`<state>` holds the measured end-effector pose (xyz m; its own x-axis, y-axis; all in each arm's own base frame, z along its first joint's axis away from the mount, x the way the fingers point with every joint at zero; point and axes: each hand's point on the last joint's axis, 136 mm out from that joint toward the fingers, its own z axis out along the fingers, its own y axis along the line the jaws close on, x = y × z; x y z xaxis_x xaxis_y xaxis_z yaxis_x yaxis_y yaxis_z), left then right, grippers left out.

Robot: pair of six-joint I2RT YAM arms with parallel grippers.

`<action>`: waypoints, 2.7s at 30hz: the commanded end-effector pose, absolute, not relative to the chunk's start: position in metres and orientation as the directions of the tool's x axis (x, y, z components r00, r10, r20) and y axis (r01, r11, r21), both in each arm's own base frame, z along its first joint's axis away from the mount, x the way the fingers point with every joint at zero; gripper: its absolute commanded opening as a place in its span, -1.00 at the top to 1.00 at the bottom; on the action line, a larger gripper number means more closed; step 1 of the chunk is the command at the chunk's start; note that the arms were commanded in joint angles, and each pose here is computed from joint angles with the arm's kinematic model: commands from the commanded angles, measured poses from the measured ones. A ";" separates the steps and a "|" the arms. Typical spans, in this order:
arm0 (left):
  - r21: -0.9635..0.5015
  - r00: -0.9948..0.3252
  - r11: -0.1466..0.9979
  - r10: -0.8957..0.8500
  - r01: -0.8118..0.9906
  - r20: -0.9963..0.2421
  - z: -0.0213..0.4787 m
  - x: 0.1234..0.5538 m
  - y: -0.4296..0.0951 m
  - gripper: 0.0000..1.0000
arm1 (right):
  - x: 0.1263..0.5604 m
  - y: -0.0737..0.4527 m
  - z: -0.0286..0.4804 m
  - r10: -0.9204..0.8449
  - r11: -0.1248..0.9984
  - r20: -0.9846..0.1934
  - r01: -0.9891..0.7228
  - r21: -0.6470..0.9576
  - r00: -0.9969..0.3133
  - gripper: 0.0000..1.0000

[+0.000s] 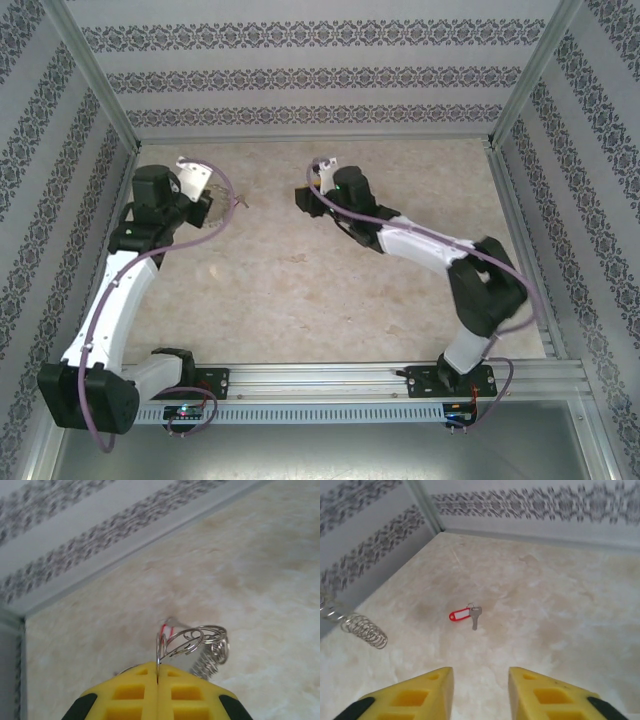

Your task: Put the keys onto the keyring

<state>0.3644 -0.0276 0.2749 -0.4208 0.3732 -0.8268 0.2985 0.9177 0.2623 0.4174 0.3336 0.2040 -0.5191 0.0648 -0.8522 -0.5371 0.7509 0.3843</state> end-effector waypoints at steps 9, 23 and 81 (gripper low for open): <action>-0.021 -0.574 0.999 0.002 0.034 -0.819 0.241 0.441 0.023 1.00 | 0.414 0.376 0.166 0.259 0.714 -0.628 -0.293 0.636 -0.734 0.31; 0.034 -0.526 0.998 -0.003 -0.060 -0.851 0.234 0.538 0.052 1.00 | 0.326 0.297 0.182 0.145 0.804 -0.693 -0.324 0.499 -0.706 0.29; -0.341 -0.576 0.910 -0.152 0.235 -0.803 0.246 0.344 -0.190 1.00 | 0.299 0.190 0.183 0.171 0.896 -0.750 -0.216 0.387 -0.639 0.31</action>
